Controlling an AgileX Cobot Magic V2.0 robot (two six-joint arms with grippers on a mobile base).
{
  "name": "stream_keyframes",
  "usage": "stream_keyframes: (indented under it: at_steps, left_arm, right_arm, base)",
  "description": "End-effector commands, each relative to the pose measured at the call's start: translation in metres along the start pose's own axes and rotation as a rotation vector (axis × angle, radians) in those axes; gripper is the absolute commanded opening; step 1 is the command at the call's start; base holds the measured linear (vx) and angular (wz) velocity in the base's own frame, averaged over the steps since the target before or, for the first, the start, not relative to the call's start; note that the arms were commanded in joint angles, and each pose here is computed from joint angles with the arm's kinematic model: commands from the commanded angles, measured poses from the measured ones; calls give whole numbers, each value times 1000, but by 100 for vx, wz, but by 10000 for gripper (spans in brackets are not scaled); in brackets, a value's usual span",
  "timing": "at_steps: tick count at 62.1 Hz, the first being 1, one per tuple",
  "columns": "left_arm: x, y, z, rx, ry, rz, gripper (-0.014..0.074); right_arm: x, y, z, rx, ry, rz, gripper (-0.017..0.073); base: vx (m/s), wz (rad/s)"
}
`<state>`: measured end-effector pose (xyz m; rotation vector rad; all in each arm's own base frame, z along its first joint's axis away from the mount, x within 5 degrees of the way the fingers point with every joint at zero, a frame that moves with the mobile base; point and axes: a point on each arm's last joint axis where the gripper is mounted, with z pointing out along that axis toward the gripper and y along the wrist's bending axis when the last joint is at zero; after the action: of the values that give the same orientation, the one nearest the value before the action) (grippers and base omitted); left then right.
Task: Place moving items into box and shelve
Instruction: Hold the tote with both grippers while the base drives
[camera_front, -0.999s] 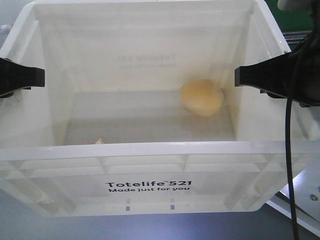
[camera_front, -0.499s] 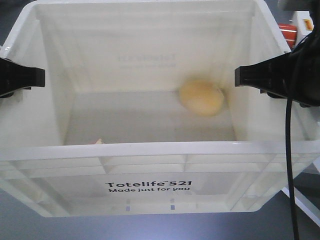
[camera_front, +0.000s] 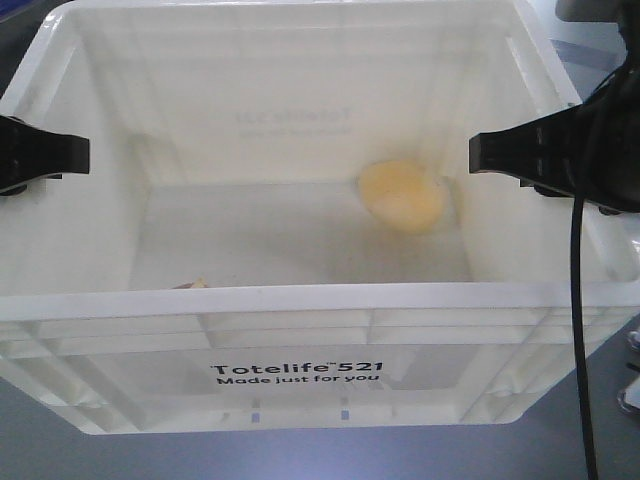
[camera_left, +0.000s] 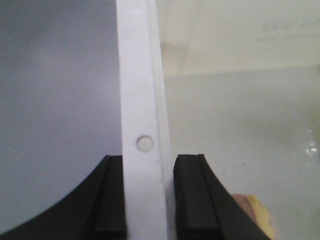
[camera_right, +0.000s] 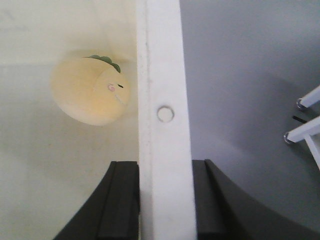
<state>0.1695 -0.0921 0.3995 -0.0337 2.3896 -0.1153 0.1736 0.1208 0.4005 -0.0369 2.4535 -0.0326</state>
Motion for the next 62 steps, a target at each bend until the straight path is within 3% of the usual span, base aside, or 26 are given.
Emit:
stream_keyframes:
  at_steps: [1, 62]
  left_arm:
    - [-16, -6, -17, 114, -171, 6, 94]
    - [-16, -6, -17, 114, -171, 6, 94]
  right_arm:
    - [-12, -6, -17, -20, -113, 1, 1]
    - [-12, -6, -17, -21, -114, 1, 1]
  base:
    - [-18, 81]
    - [-14, 65]
